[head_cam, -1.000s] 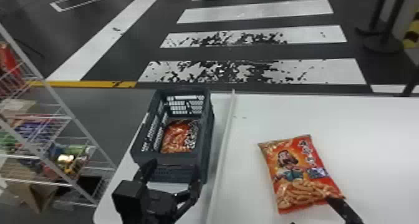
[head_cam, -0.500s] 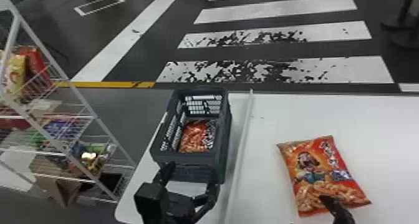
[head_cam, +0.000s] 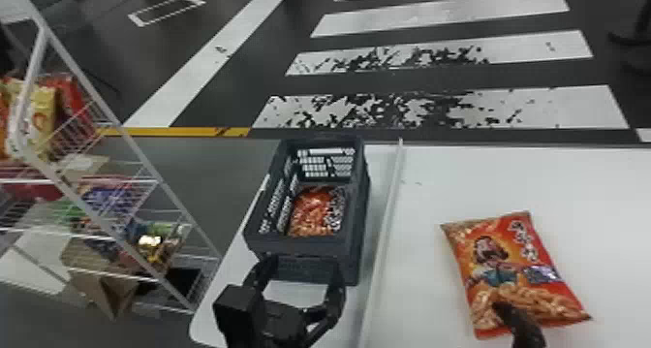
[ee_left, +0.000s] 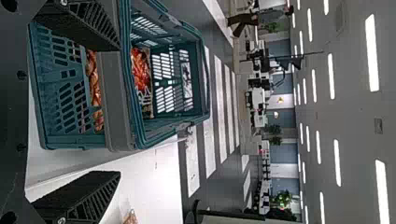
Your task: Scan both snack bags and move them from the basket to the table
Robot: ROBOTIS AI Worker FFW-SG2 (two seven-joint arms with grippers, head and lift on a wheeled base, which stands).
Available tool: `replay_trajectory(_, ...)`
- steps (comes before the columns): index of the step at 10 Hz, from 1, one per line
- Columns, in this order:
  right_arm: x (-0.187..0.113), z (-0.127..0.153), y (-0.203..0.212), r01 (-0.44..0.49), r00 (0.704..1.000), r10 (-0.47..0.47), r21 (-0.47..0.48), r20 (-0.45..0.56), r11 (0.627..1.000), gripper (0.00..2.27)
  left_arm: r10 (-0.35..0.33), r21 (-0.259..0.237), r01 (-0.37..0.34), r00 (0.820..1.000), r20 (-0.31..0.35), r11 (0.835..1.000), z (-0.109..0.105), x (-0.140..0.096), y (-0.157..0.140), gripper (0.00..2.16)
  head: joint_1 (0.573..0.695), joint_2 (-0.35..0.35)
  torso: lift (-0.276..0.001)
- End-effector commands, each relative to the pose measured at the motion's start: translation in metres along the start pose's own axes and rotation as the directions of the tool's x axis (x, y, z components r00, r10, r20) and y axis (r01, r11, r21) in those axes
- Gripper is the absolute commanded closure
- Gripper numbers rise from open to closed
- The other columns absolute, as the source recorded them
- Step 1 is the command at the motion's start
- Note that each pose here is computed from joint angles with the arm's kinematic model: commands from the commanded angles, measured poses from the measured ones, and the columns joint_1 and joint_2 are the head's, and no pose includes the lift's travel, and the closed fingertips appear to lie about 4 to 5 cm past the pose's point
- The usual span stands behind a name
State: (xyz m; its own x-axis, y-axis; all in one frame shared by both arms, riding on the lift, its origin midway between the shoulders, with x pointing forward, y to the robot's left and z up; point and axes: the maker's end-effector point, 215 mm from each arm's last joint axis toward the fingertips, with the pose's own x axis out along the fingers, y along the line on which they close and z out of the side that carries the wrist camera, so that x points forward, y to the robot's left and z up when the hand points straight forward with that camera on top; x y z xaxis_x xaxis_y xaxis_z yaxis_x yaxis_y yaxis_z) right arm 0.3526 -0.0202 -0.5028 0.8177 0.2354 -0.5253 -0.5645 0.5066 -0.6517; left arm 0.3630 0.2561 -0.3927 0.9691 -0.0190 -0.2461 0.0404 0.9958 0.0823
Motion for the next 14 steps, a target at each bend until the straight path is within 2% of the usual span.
replay_trajectory(1, 0.001, -0.003, -0.002, 0.008, 1.000, -0.008, -0.018, 0.002, 1.000, 0.09, 0.000, -0.002, 0.000, 1.000, -0.005, 1.000, -0.002, 0.000, 0.001, 0.04, 0.695, 0.350, -0.098)
replay_trajectory(5, 0.010, -0.015, -0.015, 0.056, 0.998, -0.055, -0.083, 0.006, 0.995, 0.09, -0.015, -0.006, 0.015, 1.000, -0.008, 1.000, -0.004, 0.003, -0.004, 0.04, 0.695, 0.342, -0.098)
replay_trajectory(8, 0.018, -0.014, -0.009, 0.051, 0.999, -0.050, -0.113, 0.018, 0.992, 0.09, -0.014, -0.006, 0.013, 1.000, -0.014, 1.000, -0.007, 0.003, -0.003, 0.04, 0.695, 0.326, -0.098)
replay_trajectory(10, 0.020, -0.015, 0.002, 0.039, 0.999, -0.036, -0.136, 0.023, 0.990, 0.09, -0.011, -0.005, 0.011, 1.000, -0.020, 1.000, -0.011, 0.004, -0.002, 0.04, 0.695, 0.335, -0.098)
replay_trajectory(14, 0.029, -0.016, -0.001, 0.058, 0.998, -0.052, -0.160, 0.038, 0.985, 0.09, -0.010, -0.003, 0.010, 1.000, -0.029, 1.000, -0.015, 0.003, -0.002, 0.04, 0.695, 0.343, -0.098)
